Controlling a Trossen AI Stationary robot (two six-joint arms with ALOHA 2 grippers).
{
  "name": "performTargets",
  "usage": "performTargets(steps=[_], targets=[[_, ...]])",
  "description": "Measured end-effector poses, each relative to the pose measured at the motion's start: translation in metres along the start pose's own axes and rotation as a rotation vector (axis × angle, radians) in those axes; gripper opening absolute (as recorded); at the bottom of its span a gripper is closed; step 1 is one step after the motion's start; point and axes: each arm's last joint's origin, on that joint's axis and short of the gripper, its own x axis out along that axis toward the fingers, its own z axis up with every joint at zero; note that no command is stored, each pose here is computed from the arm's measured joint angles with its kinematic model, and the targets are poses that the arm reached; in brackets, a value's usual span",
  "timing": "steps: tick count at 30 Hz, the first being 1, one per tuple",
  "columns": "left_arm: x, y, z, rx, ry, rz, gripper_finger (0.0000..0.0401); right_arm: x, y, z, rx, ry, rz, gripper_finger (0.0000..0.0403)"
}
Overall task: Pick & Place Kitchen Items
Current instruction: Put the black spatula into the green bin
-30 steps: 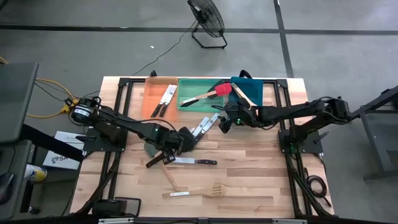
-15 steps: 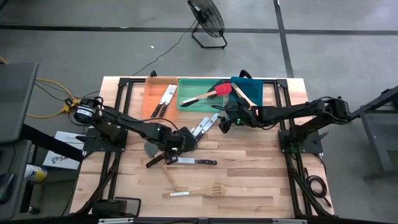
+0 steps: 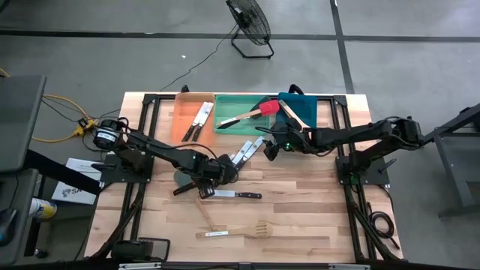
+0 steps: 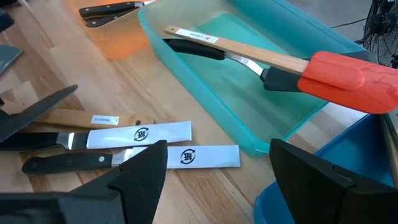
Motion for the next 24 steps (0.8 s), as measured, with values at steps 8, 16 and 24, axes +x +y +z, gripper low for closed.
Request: performTargets(steps=[8,16,24], targets=[[0.000,0.000,0.000,0.011,0.000,0.001,0.0063,0.000,0.000,0.000,0.003,0.000,0.000,0.0275],[-0.012,0.000,0.001,0.021,0.028,0.043,0.0063,0.000,0.000,-0.001,0.000,0.006,-0.003,0.0275],[-0.039,-0.001,0.008,0.060,-0.047,0.079,0.0063,0.000,-0.001,-0.003,-0.011,0.030,-0.015,0.0275]])
